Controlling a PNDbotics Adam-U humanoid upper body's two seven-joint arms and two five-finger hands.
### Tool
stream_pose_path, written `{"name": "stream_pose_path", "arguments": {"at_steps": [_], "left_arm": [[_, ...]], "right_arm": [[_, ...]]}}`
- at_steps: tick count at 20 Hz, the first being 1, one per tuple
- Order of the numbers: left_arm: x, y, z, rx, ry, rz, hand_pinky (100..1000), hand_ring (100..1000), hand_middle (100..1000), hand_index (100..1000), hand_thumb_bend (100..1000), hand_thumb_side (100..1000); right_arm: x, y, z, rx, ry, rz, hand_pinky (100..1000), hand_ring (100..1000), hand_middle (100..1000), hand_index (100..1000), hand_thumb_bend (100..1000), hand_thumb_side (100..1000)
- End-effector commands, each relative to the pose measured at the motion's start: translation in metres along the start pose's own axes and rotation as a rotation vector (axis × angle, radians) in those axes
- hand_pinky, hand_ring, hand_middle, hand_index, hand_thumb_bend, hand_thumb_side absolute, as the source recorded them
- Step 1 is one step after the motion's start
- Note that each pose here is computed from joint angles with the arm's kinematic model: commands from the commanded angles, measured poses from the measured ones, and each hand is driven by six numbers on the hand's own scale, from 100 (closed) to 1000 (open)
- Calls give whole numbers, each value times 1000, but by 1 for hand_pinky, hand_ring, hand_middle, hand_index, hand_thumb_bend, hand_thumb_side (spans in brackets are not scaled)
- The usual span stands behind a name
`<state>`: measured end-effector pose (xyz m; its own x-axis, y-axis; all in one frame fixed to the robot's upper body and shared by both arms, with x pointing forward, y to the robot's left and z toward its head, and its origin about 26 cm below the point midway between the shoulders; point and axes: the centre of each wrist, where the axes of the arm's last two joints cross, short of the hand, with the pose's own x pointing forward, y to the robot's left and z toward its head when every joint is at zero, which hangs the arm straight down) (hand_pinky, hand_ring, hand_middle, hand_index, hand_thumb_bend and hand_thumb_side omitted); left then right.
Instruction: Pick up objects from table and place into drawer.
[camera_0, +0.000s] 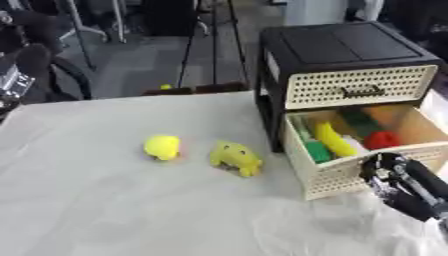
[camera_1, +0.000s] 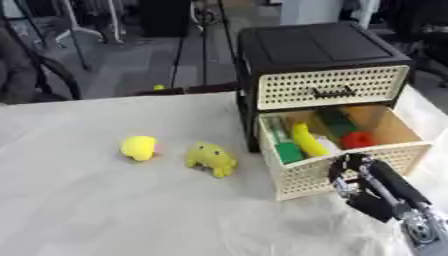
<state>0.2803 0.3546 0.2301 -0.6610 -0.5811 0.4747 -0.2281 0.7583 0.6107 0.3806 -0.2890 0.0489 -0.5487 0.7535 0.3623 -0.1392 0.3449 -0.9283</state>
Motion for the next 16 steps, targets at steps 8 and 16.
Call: {"name": "stream_pose_path", "arguments": {"at_steps": [8, 16], "left_arm": [[3, 3, 1, 26, -18, -7, 529, 547, 522, 726, 506, 773], [3, -4, 2, 17, -17, 26, 527, 545, 521, 725, 502, 780]], "right_arm": [[-16, -9, -15, 2, 64, 67, 490, 733, 772, 645, 100, 1000], [-13, -26, -38, -42, 52, 104, 491, 732, 774, 653, 100, 1000]]}}
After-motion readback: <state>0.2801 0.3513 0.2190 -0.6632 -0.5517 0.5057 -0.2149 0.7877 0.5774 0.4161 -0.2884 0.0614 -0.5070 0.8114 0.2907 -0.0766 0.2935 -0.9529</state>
